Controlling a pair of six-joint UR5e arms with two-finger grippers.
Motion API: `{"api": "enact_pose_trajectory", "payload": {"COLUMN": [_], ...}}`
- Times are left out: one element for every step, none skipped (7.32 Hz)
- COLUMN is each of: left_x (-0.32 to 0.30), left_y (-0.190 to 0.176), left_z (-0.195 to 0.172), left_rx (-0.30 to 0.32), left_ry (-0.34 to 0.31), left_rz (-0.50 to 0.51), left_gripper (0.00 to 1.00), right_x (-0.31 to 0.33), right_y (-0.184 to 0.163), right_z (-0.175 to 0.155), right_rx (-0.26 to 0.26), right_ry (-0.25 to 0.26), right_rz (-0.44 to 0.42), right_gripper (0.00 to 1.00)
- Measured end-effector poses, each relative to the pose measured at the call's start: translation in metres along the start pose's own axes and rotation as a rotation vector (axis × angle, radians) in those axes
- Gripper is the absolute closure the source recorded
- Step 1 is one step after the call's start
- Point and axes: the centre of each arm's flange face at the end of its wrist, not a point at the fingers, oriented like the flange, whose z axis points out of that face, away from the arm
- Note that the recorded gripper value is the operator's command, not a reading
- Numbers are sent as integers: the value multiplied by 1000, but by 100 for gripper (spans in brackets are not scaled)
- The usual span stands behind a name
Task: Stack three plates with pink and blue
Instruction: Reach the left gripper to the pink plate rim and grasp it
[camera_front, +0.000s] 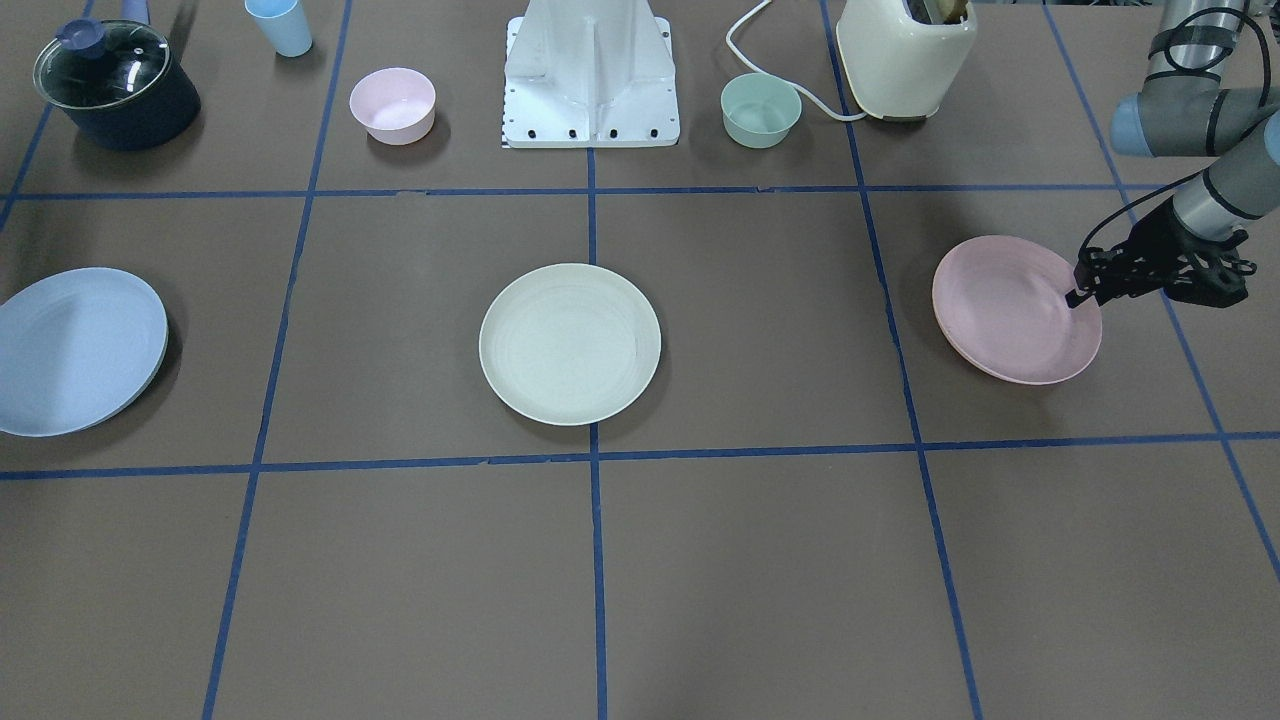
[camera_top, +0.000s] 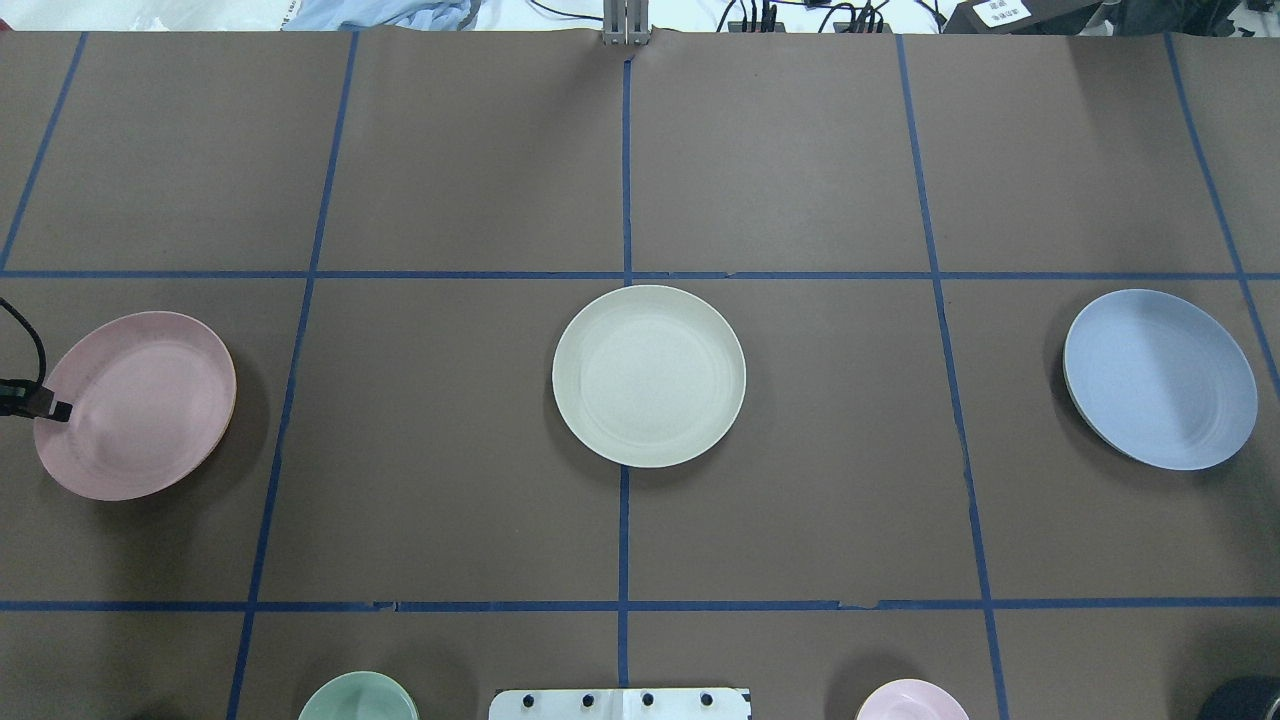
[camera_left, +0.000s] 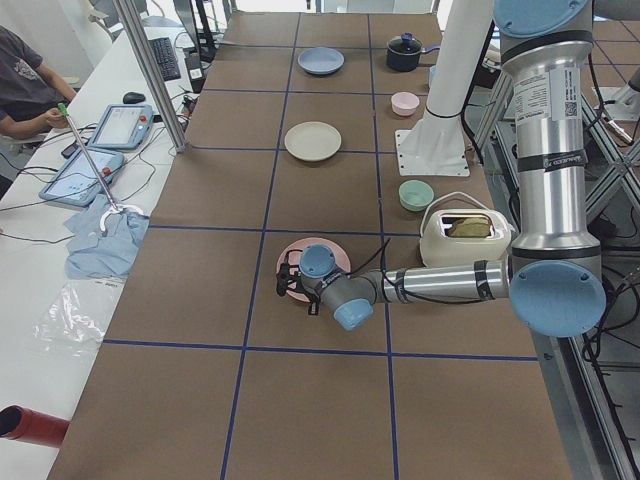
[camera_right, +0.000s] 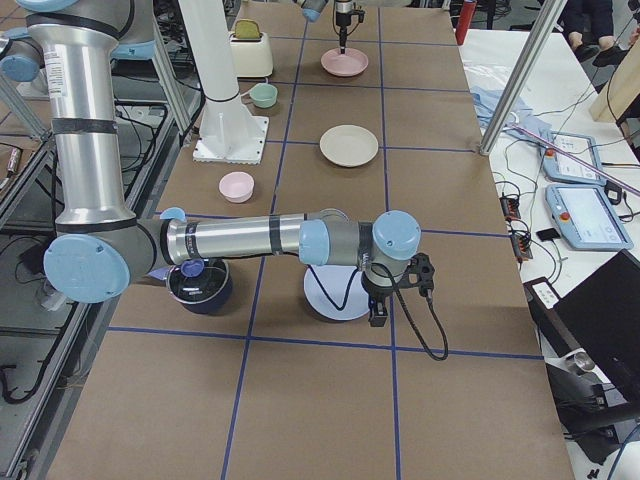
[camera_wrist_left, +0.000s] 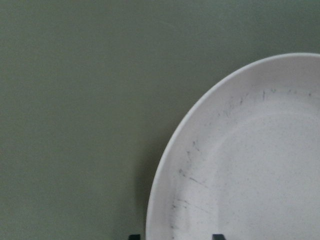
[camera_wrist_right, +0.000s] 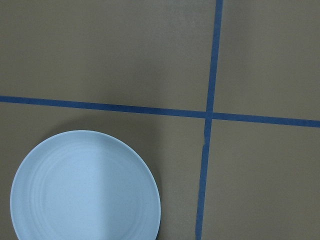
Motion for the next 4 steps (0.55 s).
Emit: {"api": "enact_pose_trajectory", "payload": {"left_x": [-1, -1, 6, 17], "left_y": [1, 3, 2, 1], "left_z": [0, -3, -11, -24], "left_rx": [-1, 1, 10, 20], "left_ry": [-1, 0, 13, 36], "left_rz": [0, -3, 4, 13], "left_gripper": [100, 100, 100, 100], "right_x": [0, -1, -1, -3], "right_y": [0, 0, 0, 0], "right_z": [0, -1, -1, -2], "right_rx": [1, 1, 2, 5], "right_ry": [0, -1, -4, -8], "right_rz": [-1, -1, -3, -3], "right_gripper": [0, 0, 0, 0]}}
